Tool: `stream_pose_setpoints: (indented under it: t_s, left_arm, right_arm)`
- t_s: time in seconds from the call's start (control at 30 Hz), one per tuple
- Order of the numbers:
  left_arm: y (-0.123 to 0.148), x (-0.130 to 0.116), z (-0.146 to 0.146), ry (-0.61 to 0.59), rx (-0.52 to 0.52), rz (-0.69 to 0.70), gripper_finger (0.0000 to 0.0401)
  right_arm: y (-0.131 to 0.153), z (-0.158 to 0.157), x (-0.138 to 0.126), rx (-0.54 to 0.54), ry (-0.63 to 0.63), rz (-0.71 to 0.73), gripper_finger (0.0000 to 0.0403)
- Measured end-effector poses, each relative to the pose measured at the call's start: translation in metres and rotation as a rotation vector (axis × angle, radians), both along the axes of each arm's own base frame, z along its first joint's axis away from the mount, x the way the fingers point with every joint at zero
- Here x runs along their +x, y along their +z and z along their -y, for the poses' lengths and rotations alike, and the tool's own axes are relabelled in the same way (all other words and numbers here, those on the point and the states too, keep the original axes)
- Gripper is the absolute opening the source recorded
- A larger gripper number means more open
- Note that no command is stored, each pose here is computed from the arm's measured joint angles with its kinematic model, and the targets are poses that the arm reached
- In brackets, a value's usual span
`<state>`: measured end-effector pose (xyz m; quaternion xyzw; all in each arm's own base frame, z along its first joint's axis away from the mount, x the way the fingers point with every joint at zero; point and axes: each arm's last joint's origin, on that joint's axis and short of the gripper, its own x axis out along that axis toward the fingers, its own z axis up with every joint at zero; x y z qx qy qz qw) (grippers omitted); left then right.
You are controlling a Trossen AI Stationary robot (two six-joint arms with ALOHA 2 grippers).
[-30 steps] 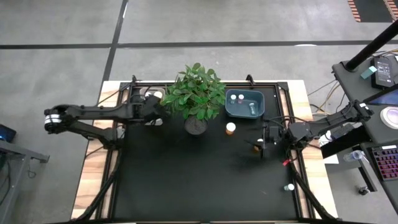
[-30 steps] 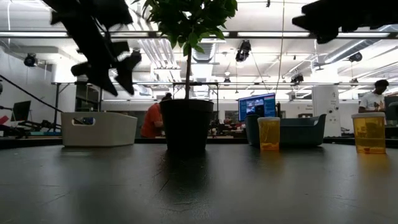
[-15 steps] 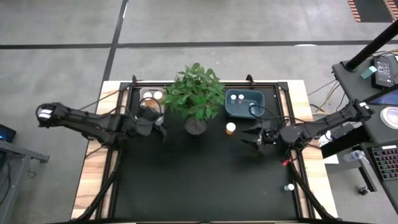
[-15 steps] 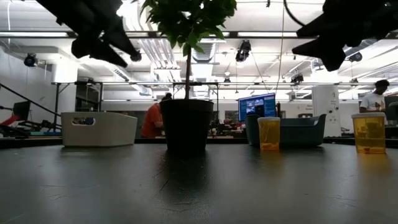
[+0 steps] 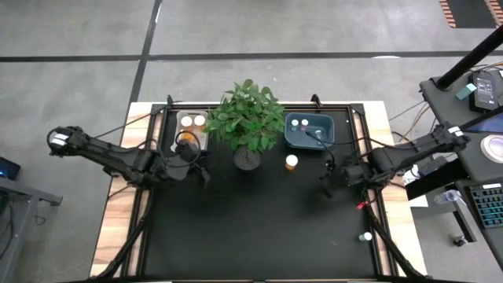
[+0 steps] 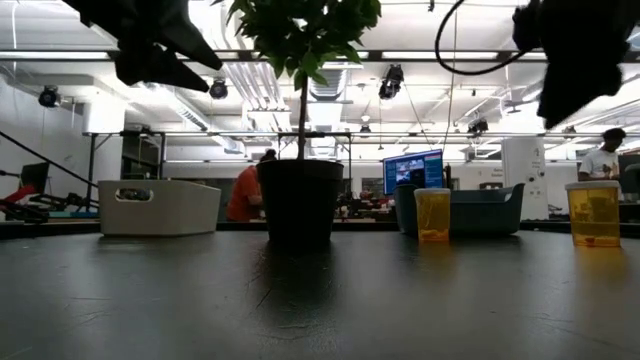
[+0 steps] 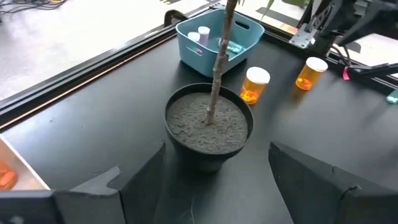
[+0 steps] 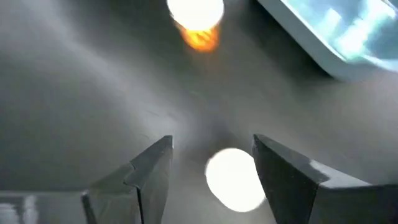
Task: Pick and place medicine bottles into bin by pill shape (circle, oval)
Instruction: Put the big orange pill bottle into the white bin
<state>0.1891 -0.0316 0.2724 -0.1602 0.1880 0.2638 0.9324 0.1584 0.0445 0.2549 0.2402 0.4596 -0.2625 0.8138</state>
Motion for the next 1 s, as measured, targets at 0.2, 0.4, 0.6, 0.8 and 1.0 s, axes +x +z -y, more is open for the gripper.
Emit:
stream_pose_setpoints:
  t_s: [0.2,0.4,0.6,0.8,1.0]
  left_arm:
    - [0.000,-0.001,0.001,-0.006,0.000,0.002,0.0265]
    - [0.000,-0.001,0.002,-0.009,0.000,0.001,0.0265]
    - [0.001,-0.001,0.003,-0.013,-0.002,0.006,0.0265]
    - [0.001,-0.001,0.006,-0.028,-0.003,0.006,0.0265]
    - [0.001,-0.002,0.007,-0.036,-0.003,0.006,0.0265]
  right_arm:
    - [-0.001,-0.002,-0.002,0.032,-0.080,-0.224,0.0210]
    - [-0.017,-0.005,0.000,0.089,-0.087,-0.315,0.0236]
    - [-0.023,-0.005,0.000,0.088,-0.098,-0.310,0.0282]
    - [-0.034,-0.005,0.002,0.091,-0.098,-0.291,0.0307]
    - [-0.050,-0.006,0.006,0.089,-0.106,-0.297,0.0320]
